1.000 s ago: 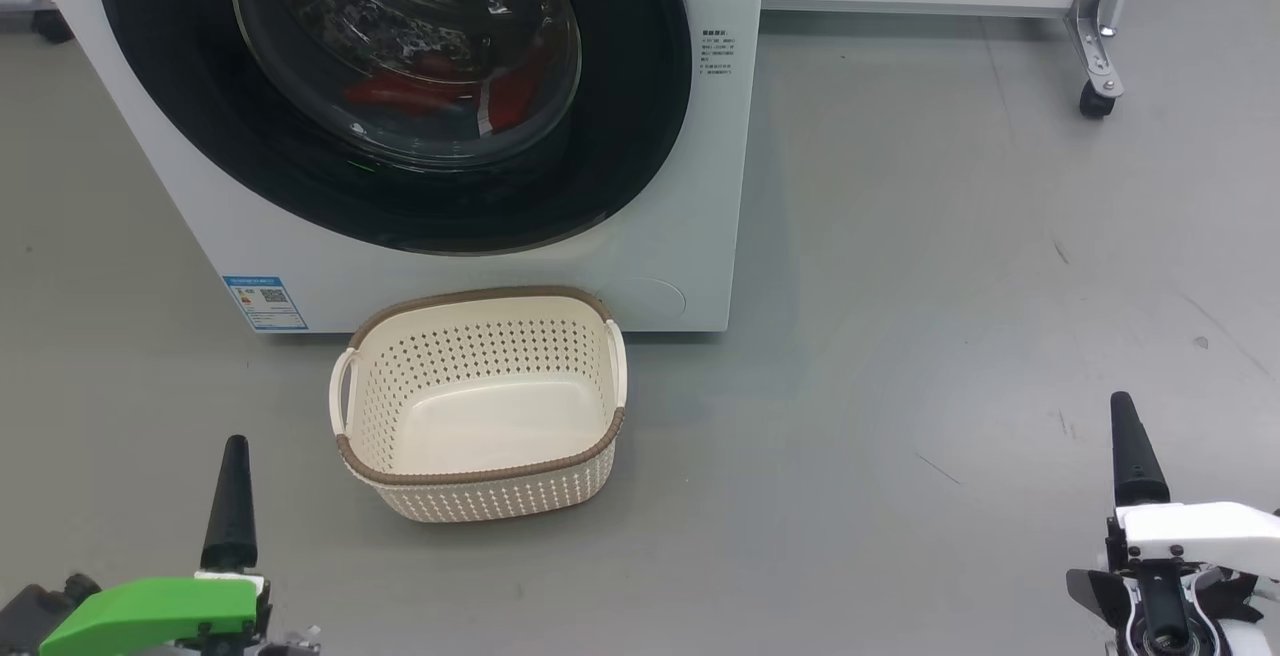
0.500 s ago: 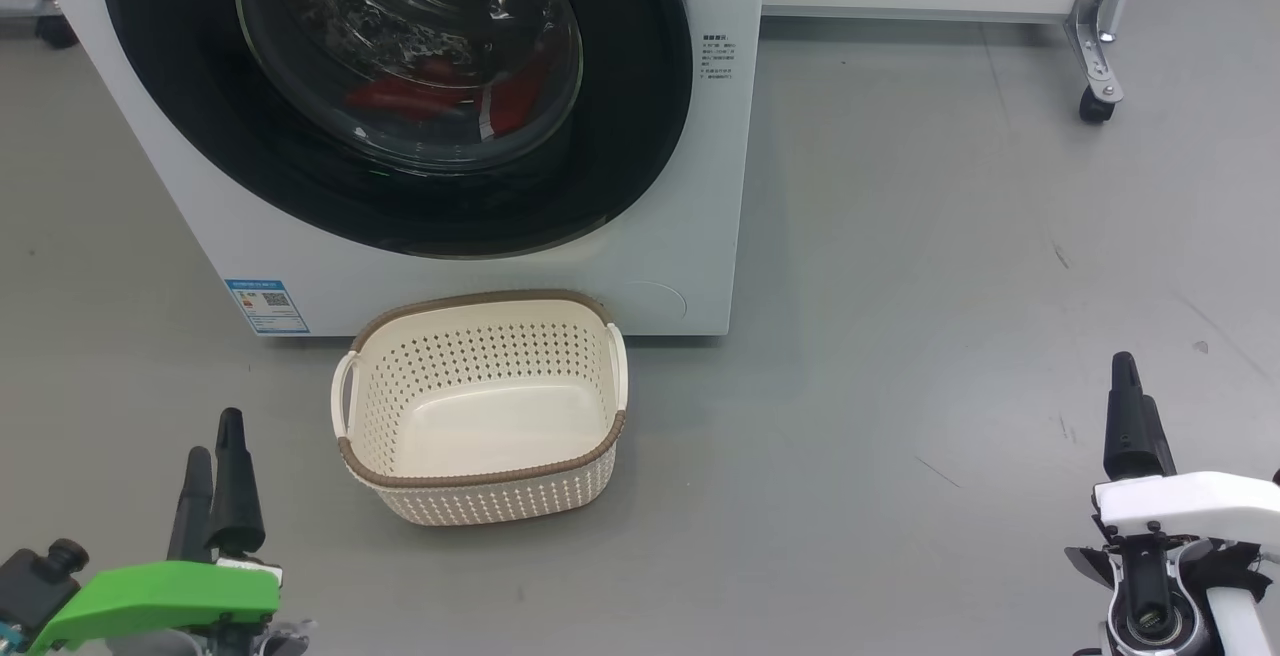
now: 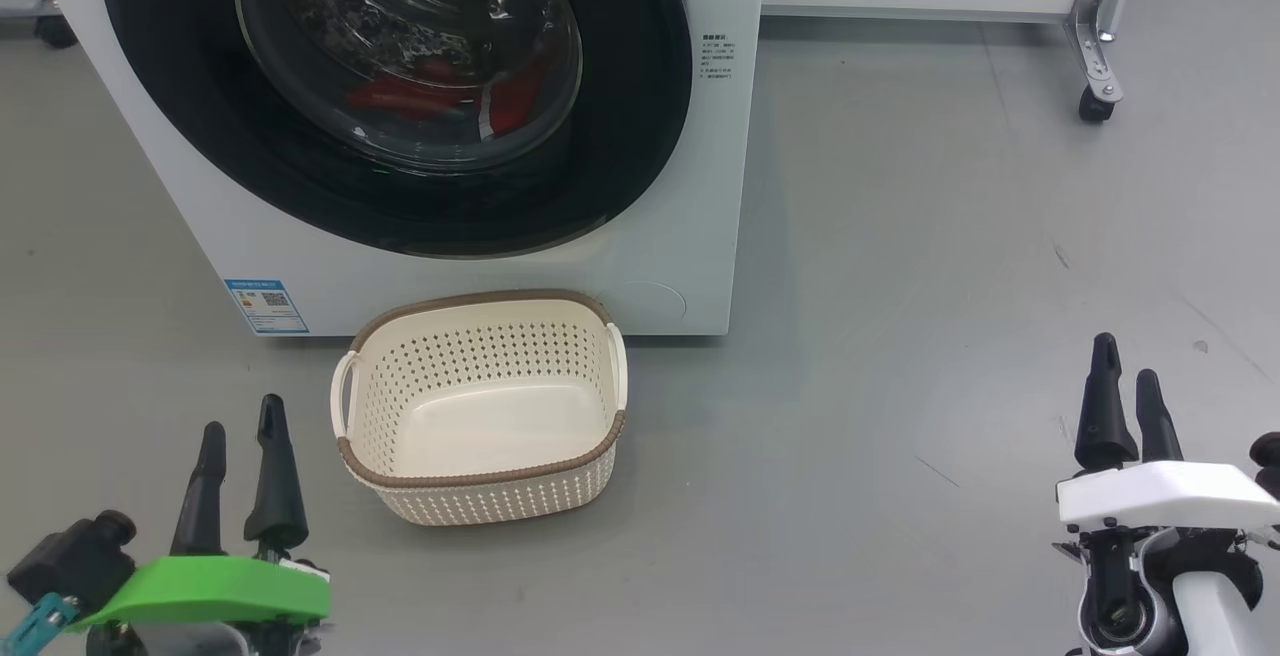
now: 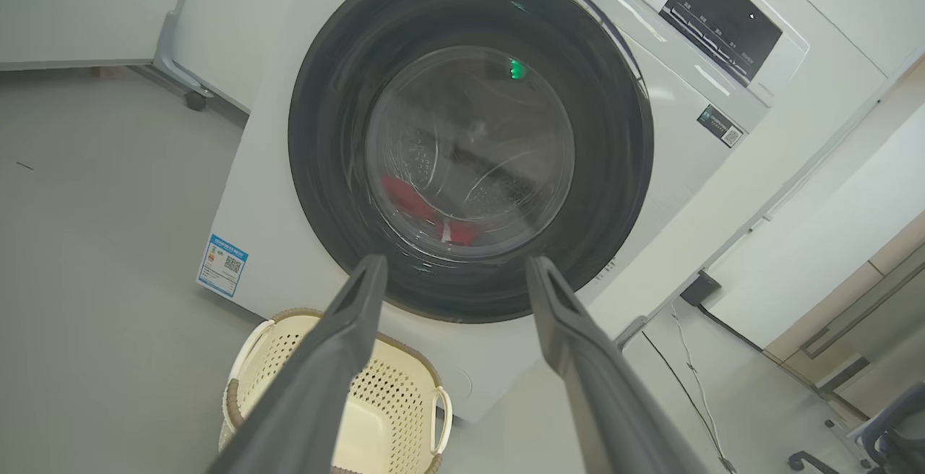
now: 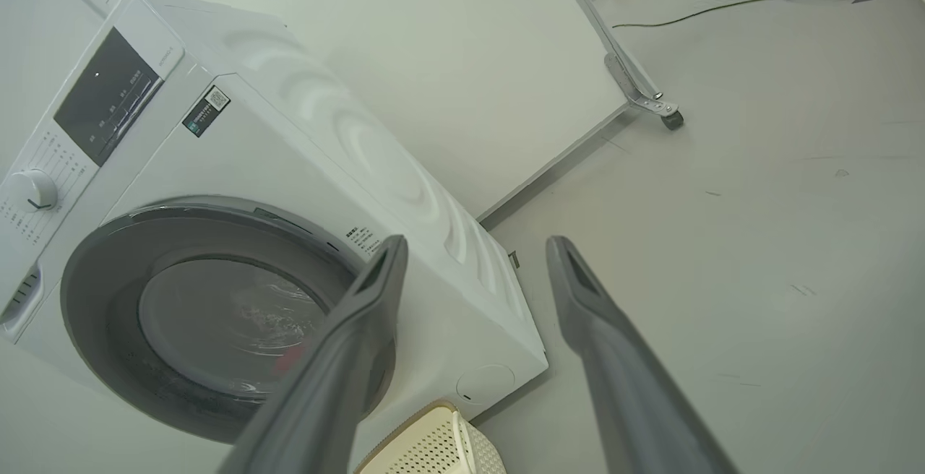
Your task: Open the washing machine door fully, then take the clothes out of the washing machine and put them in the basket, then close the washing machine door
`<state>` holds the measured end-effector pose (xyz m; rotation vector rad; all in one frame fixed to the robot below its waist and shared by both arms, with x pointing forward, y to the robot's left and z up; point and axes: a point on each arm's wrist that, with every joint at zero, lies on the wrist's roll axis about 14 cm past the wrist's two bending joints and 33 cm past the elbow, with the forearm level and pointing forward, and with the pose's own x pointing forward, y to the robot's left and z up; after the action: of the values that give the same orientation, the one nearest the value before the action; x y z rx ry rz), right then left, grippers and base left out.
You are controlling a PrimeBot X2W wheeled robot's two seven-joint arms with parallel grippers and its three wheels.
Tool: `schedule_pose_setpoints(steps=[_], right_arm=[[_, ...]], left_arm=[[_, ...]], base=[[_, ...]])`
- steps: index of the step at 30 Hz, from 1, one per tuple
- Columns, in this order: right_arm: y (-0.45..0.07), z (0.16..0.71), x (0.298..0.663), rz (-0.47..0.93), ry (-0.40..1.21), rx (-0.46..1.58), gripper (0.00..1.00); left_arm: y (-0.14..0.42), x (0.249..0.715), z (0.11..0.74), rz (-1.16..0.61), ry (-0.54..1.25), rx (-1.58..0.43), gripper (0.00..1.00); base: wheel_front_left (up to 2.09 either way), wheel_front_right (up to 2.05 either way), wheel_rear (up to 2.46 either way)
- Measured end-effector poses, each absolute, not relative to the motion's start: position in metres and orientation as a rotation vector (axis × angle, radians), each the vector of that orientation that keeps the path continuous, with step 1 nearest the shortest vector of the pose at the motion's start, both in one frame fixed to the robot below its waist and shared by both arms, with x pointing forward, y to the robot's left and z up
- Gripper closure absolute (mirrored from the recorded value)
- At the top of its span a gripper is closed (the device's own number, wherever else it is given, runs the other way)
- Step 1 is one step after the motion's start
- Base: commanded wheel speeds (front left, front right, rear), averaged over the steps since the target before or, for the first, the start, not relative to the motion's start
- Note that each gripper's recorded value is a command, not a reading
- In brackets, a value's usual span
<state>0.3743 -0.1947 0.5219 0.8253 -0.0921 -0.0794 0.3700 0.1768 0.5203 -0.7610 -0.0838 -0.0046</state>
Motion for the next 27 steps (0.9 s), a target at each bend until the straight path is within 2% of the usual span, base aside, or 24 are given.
schedule_pose_setpoints(steps=[27], right_arm=[[-0.159,0.518,0.372,0.002,-0.085,0.331,0.00]], left_arm=[[0.143,0.366,0.506,-0.077,-0.052,-0.265,0.00]], base=[[0.00,0.00,0.00]])
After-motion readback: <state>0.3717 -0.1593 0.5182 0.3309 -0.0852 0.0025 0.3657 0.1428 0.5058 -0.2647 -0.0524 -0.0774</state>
